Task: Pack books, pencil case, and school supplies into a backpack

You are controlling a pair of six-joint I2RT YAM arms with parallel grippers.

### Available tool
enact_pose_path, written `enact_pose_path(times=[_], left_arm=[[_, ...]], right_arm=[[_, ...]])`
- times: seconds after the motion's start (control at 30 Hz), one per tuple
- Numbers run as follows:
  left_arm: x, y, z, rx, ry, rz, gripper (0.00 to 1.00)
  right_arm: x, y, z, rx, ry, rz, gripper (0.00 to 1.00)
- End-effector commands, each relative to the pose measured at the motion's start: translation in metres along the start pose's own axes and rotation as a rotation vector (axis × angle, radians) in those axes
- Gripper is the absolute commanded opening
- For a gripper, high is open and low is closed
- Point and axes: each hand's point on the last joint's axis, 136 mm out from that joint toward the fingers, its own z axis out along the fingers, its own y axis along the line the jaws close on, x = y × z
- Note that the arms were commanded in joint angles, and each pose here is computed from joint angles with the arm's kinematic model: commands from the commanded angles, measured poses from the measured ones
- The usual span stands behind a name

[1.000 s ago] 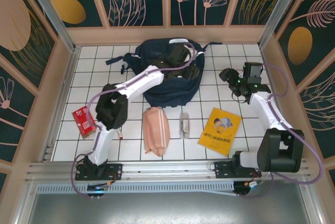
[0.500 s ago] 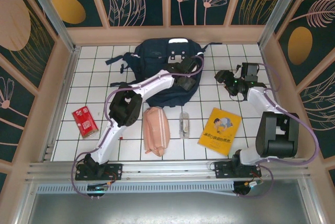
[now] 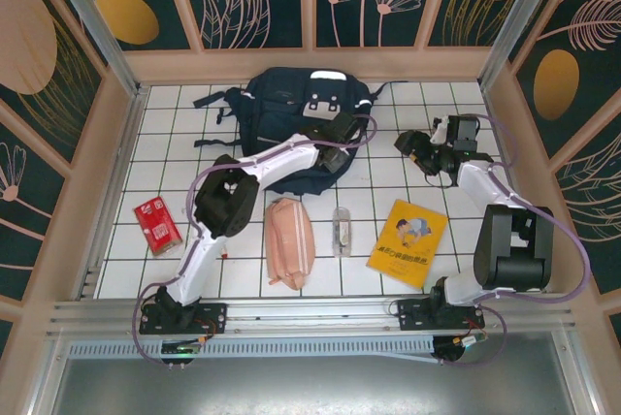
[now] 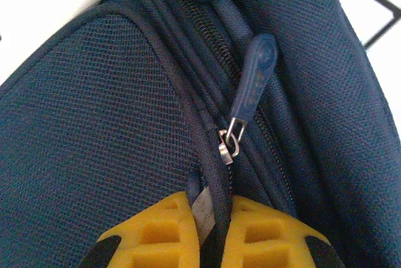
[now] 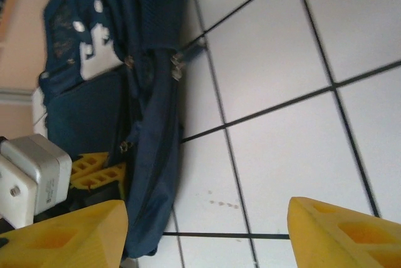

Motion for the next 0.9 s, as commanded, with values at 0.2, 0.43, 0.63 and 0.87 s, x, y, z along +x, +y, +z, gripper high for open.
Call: enact_pose_path(times=[0.2,0.43,0.63,0.87], left_arm=[[0.001,0.024,-0.113,0.073,-0.202,0.185,0.0],[-0.001,0.048,-0.15,0.128,-0.311,0.109,0.0],[-0.015,0.058,-0.164,0.133,-0.356,0.129,0.0],[-0.014,0.06,-0.163,0.145,-0.355,0.136,0.0]], right_arm=[[0.009,0.036,0.032,-0.139,0.105,-0.191,0.72],[0.073,0.081,0.04,-0.427,0.208,-0.602,0.71],[0.102,0.089,0.052,-0.5,0.222,-0.696,0.56],[0.113,0.066,0.072,-0.437,0.241,-0.697,0.49]])
